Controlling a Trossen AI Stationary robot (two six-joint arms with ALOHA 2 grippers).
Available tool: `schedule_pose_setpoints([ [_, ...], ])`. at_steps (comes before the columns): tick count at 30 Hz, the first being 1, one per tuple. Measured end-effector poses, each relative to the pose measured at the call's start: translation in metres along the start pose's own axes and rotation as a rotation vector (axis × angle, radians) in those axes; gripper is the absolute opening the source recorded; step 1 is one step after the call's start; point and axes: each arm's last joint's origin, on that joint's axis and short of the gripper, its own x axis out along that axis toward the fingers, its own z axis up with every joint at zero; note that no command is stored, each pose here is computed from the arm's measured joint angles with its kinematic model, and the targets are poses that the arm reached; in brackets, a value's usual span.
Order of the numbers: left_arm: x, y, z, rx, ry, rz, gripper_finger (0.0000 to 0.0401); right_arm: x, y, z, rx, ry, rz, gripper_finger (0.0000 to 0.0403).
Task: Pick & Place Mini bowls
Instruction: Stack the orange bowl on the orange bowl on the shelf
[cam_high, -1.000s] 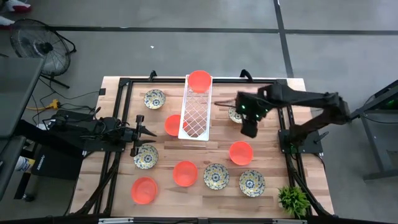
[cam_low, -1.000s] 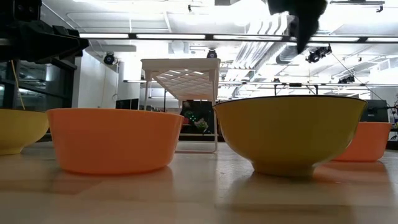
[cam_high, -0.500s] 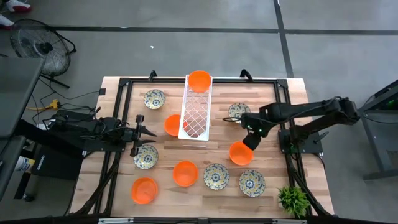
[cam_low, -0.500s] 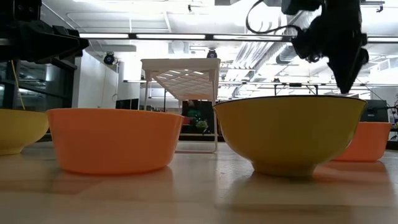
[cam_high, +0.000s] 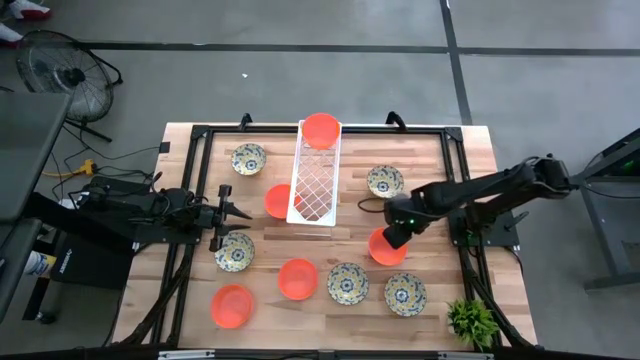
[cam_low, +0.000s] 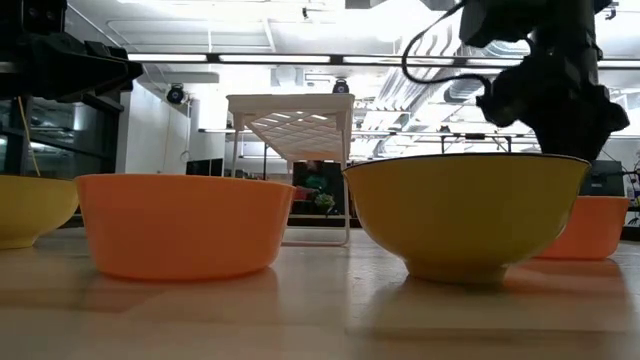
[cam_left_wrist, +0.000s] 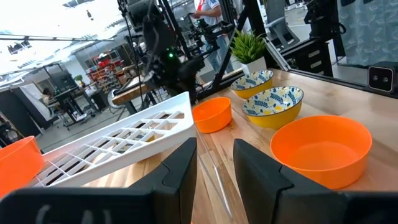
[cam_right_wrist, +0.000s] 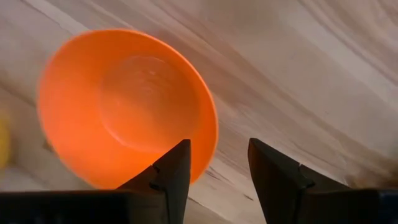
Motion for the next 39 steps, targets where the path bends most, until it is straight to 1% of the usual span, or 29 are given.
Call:
schedule_pose_setpoints([
  [8, 0.000, 0.000, 0.000, 0.000, 0.000, 0.000, 0.0101, 0.023, 0.008, 0.005, 0.030, 0.057, -0.051, 0.0145],
  [15, 0.000, 0.000, 0.000, 0.000, 0.000, 0.000, 0.0101, 0.034, 0.011, 0.009, 0.040, 0.073, -0.071, 0.0133],
  [18, 0.000, 0.000, 0.000, 0.000, 0.000, 0.000, 0.0101, 0.034, 0.012, 0.009, 0.040, 0.072, -0.070, 0.0118],
  [21, 0.000, 0.000, 0.000, 0.000, 0.000, 0.000, 0.0101, 0.033, 0.012, 0.009, 0.039, 0.073, -0.060, 0.0094],
  [29, 0.000, 0.000, 0.000, 0.000, 0.000, 0.000, 0.0101, 0.032, 0.012, 0.008, 0.041, 0.102, -0.048, 0.0009],
  [34, 0.000, 0.000, 0.000, 0.000, 0.000, 0.000, 0.0101, 0.025, 0.014, 0.010, 0.045, 0.114, -0.062, 0.0005],
  [39, 0.000, 0.000, 0.000, 0.000, 0.000, 0.000, 0.0101, 0.006, 0.018, 0.018, 0.042, 0.116, -0.067, 0.0002],
])
